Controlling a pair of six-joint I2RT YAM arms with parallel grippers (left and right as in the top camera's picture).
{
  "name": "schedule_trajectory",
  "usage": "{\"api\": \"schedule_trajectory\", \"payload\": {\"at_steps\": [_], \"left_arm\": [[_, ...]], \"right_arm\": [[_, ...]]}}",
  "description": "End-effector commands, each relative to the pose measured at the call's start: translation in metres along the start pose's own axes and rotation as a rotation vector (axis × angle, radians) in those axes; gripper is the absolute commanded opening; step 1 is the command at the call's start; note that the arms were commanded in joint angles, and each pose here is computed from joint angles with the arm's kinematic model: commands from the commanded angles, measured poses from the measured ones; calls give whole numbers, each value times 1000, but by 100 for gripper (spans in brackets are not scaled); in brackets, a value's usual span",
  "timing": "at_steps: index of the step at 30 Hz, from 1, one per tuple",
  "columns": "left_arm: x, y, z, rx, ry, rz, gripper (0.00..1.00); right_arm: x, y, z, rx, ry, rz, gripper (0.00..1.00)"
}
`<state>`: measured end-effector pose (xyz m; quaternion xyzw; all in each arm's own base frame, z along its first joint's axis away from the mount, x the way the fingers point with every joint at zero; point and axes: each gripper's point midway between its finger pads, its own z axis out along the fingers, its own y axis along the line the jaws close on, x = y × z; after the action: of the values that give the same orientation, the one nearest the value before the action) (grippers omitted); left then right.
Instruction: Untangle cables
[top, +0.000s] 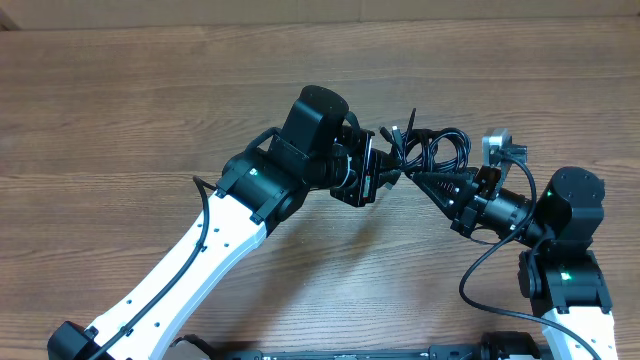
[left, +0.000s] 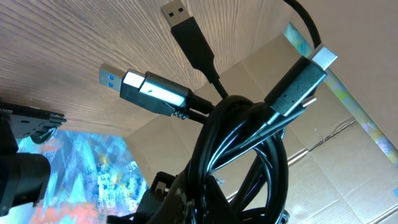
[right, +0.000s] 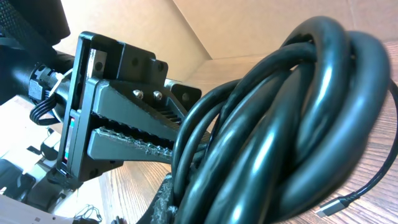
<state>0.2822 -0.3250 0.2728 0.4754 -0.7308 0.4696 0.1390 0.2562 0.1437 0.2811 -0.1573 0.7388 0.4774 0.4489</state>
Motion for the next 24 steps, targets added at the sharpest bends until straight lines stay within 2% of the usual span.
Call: {"api": "schedule_trajectory", "payload": {"at_steps": [1, 15, 24], "left_arm": [[9, -15, -12, 69, -19, 22, 4], [-12, -46, -18, 222, -165, 72, 4], [-23, -72, -29, 323, -296, 283, 4]], "right_arm": [[-3, 18, -1, -76, 18, -15, 4], [13, 31, -3, -157, 86, 52, 4], [16, 40, -5, -212, 107, 53, 4]]}}
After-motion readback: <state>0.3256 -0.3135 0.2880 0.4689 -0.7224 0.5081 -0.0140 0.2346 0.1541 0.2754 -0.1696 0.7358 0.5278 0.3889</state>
